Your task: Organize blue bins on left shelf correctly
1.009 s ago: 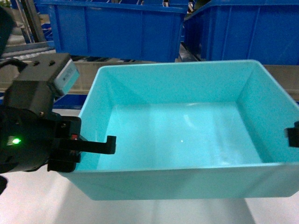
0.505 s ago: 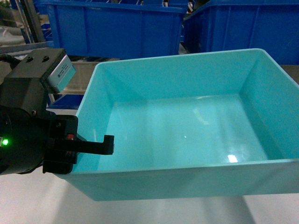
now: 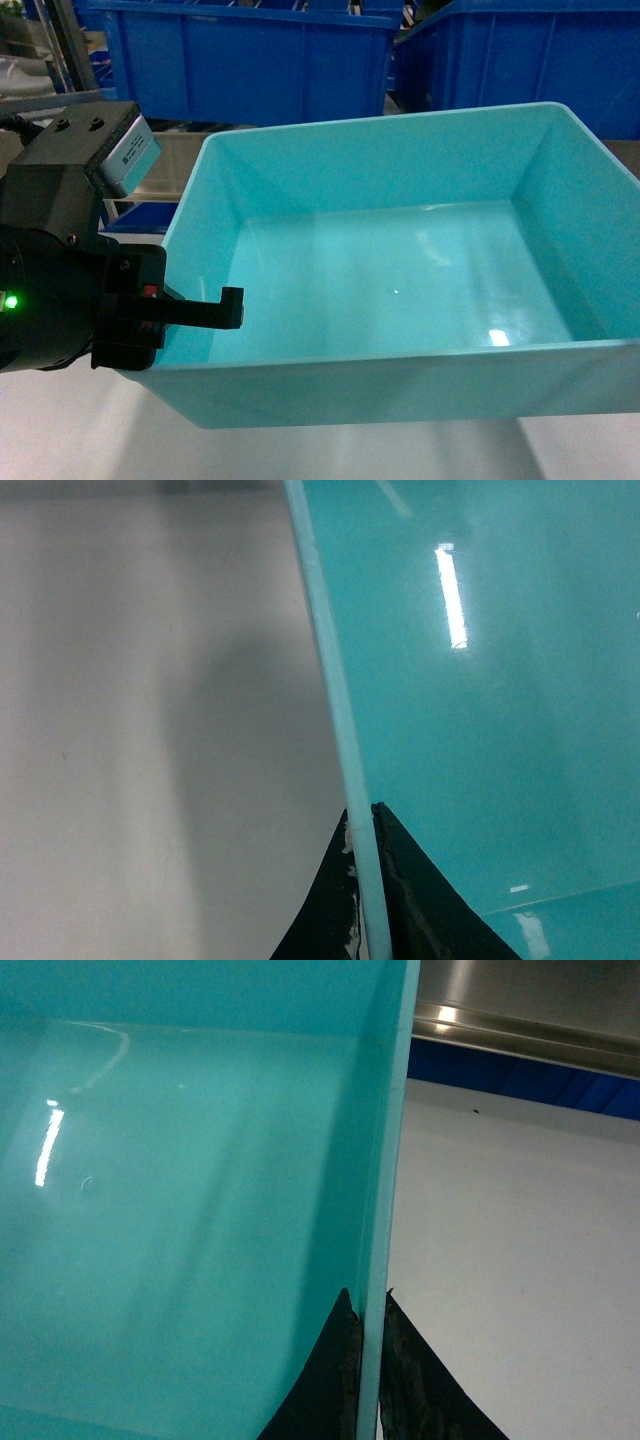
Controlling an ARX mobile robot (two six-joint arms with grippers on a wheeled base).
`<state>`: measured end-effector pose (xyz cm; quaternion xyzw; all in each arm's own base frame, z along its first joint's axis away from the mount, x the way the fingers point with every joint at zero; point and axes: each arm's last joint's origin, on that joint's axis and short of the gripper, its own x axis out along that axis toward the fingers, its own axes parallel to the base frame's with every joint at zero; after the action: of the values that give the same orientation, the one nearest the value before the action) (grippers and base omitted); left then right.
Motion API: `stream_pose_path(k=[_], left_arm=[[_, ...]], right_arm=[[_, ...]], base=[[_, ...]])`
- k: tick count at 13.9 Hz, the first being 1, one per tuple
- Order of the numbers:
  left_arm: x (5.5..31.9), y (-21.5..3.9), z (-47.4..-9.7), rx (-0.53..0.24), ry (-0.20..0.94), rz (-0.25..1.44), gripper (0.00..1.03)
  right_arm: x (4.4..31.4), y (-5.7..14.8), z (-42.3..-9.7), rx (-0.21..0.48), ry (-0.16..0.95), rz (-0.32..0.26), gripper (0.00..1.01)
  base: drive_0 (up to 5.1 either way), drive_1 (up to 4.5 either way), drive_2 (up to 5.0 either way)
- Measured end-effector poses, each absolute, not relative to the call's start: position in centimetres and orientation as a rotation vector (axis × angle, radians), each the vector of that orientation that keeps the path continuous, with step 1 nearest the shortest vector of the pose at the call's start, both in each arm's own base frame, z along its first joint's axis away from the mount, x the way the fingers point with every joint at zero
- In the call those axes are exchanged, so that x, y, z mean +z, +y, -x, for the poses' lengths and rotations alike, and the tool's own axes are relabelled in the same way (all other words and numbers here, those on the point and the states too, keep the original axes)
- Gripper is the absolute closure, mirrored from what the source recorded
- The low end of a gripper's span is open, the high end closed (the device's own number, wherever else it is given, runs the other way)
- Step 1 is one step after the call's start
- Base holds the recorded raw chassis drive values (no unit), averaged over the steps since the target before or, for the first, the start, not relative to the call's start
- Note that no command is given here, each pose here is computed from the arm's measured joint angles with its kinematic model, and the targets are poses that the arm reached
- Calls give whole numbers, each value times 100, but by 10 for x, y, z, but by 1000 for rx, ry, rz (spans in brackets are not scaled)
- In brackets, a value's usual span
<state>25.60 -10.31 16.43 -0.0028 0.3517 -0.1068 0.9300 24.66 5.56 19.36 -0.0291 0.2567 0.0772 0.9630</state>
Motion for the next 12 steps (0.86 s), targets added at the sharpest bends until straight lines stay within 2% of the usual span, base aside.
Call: stream_pose_path(k=[4,9,12], left_arm=[[164,-103,-256,-219,721,6,101],[164,-103,-256,-219,724,5,101],[164,-103,-256,-219,724,5,101]], right_arm=[[194,56,-247,156,521,59,99],[193,56,-246,156,524,59,99],[193,56,-246,156,523,60,99]], base=[[0,-34,34],[-310,-151,482],[-473,169,309]])
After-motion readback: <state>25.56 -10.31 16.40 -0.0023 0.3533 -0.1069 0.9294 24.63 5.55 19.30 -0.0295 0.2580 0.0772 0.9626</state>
